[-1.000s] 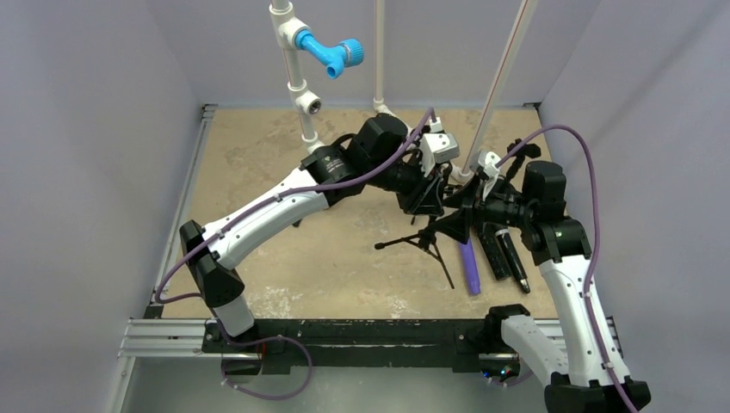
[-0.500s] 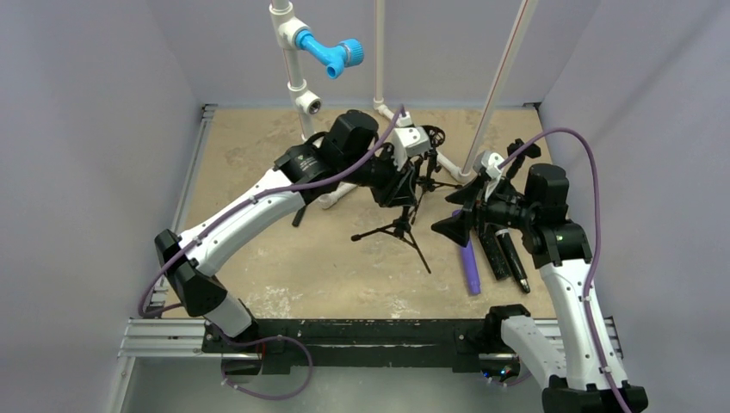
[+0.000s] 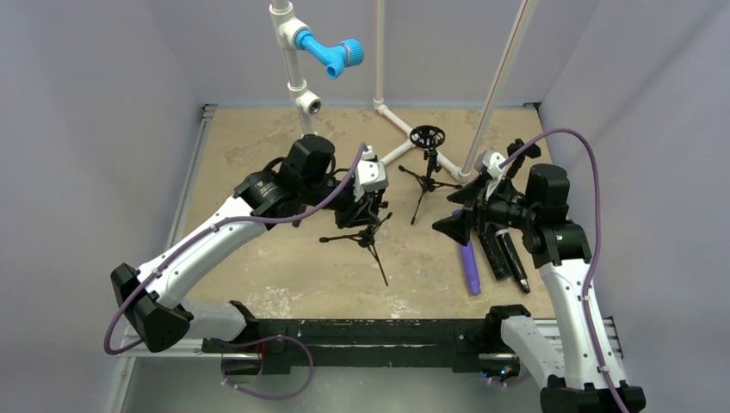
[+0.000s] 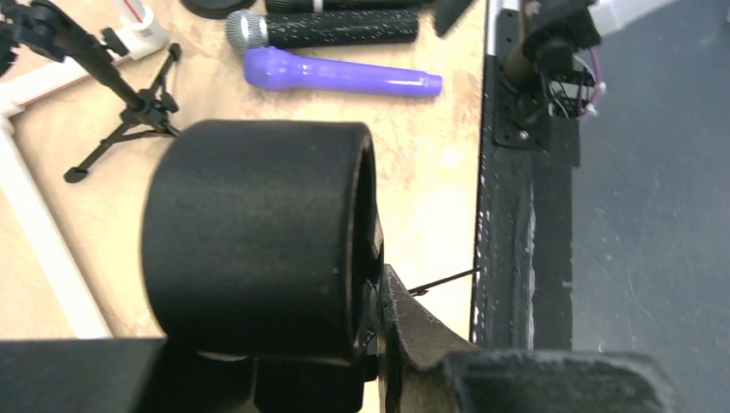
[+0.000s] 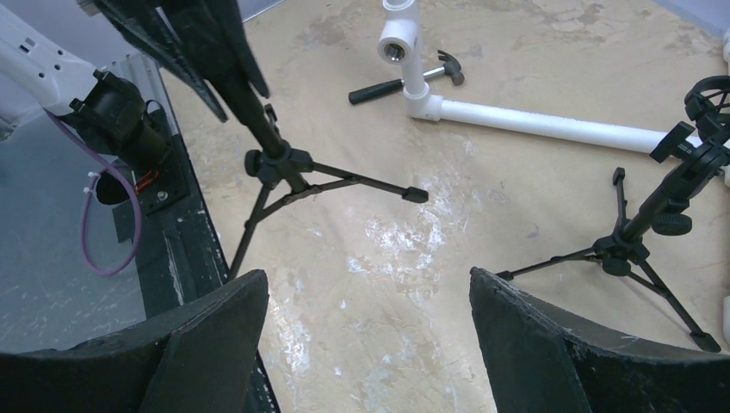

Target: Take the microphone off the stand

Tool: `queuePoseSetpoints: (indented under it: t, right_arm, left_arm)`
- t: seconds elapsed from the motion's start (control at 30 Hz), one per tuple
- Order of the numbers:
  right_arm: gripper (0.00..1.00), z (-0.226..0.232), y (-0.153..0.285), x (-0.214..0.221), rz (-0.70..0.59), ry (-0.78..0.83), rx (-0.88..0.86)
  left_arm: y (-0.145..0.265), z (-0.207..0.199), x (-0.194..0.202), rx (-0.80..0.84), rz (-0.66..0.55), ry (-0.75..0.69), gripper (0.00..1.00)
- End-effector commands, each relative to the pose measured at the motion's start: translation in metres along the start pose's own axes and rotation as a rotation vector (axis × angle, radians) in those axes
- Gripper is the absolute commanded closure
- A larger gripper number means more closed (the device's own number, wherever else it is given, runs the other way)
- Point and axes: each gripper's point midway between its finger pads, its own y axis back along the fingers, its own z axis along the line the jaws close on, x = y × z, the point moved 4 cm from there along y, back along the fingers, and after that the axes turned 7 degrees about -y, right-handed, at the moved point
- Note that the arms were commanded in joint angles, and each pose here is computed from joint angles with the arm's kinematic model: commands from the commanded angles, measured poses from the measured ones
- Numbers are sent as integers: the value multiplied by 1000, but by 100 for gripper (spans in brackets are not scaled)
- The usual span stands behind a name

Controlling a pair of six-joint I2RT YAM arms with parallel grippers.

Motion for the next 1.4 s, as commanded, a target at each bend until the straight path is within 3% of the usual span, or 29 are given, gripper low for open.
queuePoseSetpoints:
  t: [0.0,0.3,0.67,1.17,1.37]
  right_arm:
    - [15,-1,0,-4,-25,18,4]
    - [15,-3,-1,-5,-26,12,0]
    - [15,-5,-4,-7,-31,4,-11]
    - [14,-2,-2,-11,-48,8,-11]
    - [14,-1,-1,-11,-51,17,-6]
  left_arm:
    - [27,-14,-9,42,-87,-165,100]
    - [56,-8,59,-87,12,-80,100]
    - [117,25,121,-495,3,93,100]
    - [225,142,150,-1215,16,345,100]
    - [238,187,146,-1299,-36,376,100]
